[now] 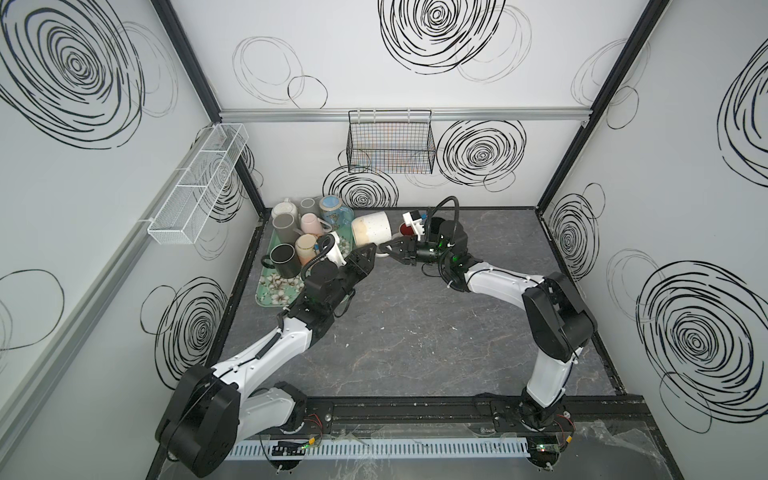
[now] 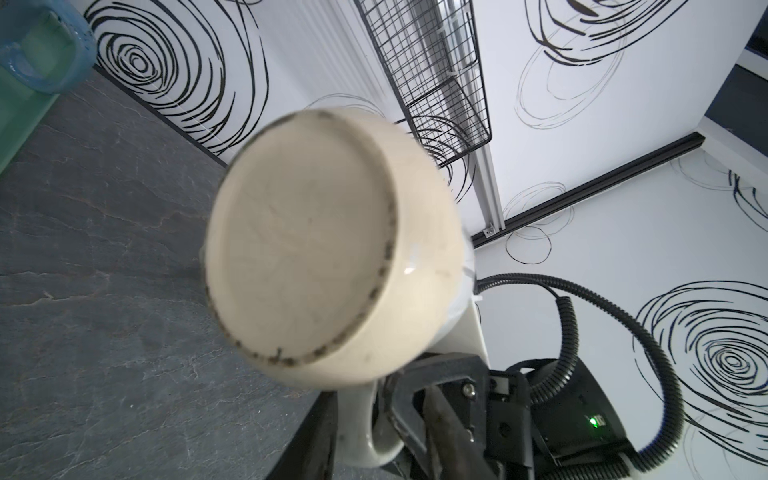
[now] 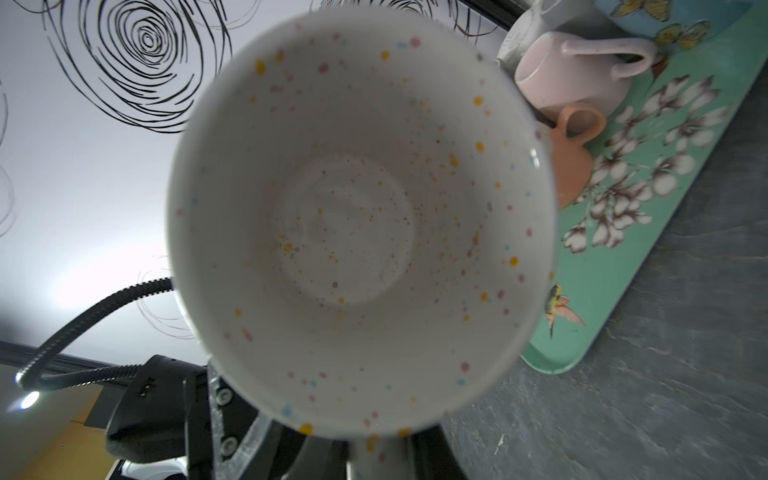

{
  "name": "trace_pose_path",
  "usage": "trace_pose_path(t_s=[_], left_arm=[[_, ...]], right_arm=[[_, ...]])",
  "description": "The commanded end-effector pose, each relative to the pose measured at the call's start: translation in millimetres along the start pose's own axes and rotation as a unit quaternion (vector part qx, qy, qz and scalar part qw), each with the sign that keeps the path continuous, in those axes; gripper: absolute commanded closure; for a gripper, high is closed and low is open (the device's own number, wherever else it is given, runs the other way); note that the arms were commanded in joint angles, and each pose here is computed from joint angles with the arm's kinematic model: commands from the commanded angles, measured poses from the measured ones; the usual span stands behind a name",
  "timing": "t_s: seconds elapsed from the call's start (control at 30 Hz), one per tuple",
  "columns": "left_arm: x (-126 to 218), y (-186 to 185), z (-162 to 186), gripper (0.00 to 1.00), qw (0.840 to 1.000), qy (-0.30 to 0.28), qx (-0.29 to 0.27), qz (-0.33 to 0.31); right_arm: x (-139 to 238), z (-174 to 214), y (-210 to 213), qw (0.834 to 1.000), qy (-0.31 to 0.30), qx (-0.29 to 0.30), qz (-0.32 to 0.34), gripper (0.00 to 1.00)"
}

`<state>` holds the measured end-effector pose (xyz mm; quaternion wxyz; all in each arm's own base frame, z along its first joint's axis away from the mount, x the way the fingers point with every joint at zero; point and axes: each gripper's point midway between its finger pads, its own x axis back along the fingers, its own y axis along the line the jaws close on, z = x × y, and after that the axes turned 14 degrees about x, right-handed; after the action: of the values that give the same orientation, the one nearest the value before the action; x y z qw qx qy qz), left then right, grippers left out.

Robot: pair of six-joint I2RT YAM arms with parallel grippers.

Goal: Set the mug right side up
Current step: 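Open left gripper and draw back while right gripper turns mug opening up, then lower the cream mug upright near the black mug with right gripper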

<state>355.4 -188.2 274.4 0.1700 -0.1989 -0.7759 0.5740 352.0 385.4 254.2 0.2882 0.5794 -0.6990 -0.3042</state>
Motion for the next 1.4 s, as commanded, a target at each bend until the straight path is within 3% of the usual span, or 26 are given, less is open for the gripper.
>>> trace_pose_path(t_s=[0.0,0.17,0.3,0.57,0.87,0.97,1.13,1.37], left_arm=[[7.1,-46.1,-8.3,0.59,0.998,-0.009,-0.042,0.055],[11.1,-43.1,-10.3,0.56,0.997,-0.011,-0.068,0.031],[11.9,-39.4,-9.3,0.55,0.996,-0.006,-0.082,0.014],[8.3,-24.0,-3.2,0.54,0.995,0.011,-0.099,-0.019],[-10.9,1.2,16.3,0.53,0.992,0.06,-0.097,-0.052],[-20.3,11.4,26.7,0.52,0.99,0.084,-0.095,-0.062],[-34.9,28.0,43.2,0.52,0.983,0.12,-0.103,-0.089],[-56.6,47.5,75.8,0.52,0.963,0.169,-0.157,-0.139]], right_arm=[[16.2,-28.2,27.5,0.993,-0.023,0.114,0.013,1.0],[33.9,-37.5,26.3,0.977,-0.008,0.202,0.068,1.0],[47.0,-42.3,25.7,0.949,0.018,0.291,0.119,1.0],[74.1,-35.6,13.2,0.876,0.096,0.428,0.201,1.0],[102.1,-2.4,-3.7,0.786,0.18,0.549,0.218,1.0],[117.7,5.1,-20.6,0.765,0.199,0.564,0.24,1.0],[147.4,13.6,-61.2,0.749,0.241,0.545,0.29,1.0],[185.5,29.0,-117.5,0.682,0.322,0.535,0.381,1.0]])
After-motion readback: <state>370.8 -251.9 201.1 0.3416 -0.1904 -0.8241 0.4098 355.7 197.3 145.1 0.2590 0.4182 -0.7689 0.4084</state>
